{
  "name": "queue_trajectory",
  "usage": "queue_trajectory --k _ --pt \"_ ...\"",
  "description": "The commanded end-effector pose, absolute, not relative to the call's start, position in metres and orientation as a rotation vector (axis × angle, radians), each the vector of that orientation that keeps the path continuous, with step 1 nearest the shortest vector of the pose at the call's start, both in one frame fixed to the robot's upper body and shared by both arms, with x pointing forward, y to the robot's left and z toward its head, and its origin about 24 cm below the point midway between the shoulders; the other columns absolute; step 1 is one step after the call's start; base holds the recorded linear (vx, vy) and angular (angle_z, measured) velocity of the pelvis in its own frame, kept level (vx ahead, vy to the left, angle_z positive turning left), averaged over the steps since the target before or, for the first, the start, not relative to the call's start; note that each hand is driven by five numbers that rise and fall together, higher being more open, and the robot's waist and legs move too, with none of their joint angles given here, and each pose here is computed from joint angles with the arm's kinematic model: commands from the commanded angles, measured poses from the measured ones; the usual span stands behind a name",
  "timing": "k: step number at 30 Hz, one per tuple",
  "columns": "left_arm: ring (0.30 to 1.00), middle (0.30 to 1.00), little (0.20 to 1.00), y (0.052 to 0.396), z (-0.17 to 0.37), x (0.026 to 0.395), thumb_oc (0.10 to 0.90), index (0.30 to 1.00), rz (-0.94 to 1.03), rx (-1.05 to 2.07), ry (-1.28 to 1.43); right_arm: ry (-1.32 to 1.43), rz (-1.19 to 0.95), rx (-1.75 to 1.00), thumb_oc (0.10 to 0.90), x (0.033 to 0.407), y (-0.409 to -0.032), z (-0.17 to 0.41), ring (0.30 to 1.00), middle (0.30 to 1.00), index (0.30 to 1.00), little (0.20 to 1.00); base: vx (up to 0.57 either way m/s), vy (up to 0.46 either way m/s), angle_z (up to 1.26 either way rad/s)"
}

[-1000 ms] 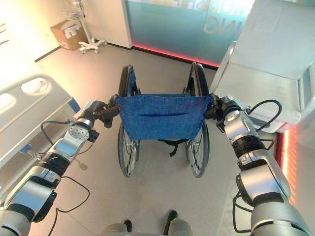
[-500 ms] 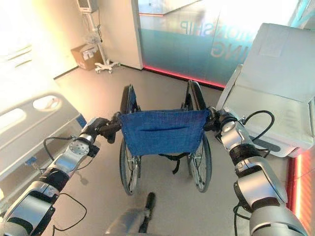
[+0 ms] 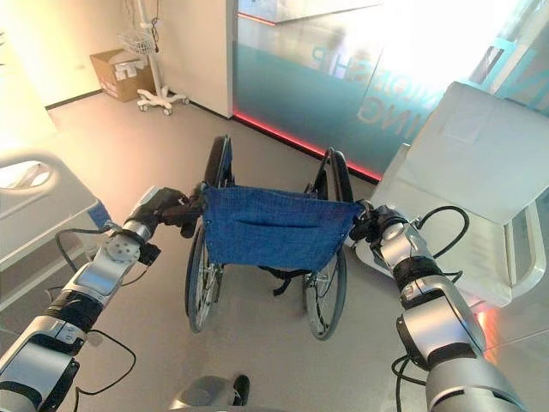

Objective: Push the wheelchair next to the bed

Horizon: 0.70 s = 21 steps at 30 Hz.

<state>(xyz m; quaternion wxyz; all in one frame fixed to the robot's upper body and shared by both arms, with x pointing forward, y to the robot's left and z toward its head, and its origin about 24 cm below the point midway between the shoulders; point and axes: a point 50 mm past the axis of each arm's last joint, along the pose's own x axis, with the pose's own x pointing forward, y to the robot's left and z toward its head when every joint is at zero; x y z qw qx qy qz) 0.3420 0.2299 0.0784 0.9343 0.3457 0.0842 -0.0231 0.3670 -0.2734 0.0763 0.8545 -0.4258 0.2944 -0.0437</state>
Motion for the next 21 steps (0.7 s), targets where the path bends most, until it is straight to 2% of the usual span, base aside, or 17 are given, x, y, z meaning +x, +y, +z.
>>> queue_trajectory --k 1,5,10,13,17,21 --pt "0.3 0.3 0.3 0.261 0.059 0.33 0.4 0.3 0.018 0.806 0.293 0.411 0.072 -1.048 0.4 0.384 -0.239 0.099 0.3 0.3 0.3 0.3 0.2 -0.225 0.0" --pt "0.3 0.3 0.3 0.262 0.076 0.339 0.4 0.3 0.01 0.811 0.255 0.39 0.046 -1.06 0.4 0.389 -0.239 0.115 0.3 0.3 0.3 0.3 0.25 -0.248 0.57" --pt "0.3 0.3 0.3 0.259 0.065 0.335 0.4 0.3 0.0 0.815 0.288 0.392 0.078 -1.074 0.4 0.389 -0.229 0.122 0.3 0.3 0.3 0.3 0.37 -0.309 0.78" --pt "0.3 0.3 0.3 0.253 0.065 0.336 0.4 0.3 -0.044 0.828 0.276 0.397 0.046 -1.082 0.4 0.385 -0.236 0.125 0.3 0.3 0.3 0.3 0.35 -0.376 0.77" --pt "0.3 0.3 0.3 0.254 0.062 0.334 0.4 0.3 -0.007 0.774 0.295 0.372 0.081 -1.104 0.4 0.385 -0.229 0.133 0.3 0.3 0.3 0.3 0.24 -0.338 0.82" --pt "0.3 0.3 0.3 0.239 0.059 0.337 0.4 0.3 -0.044 0.757 0.297 0.384 0.057 -1.121 0.4 0.382 -0.245 0.138 0.3 0.3 0.3 0.3 0.22 -0.247 0.72"
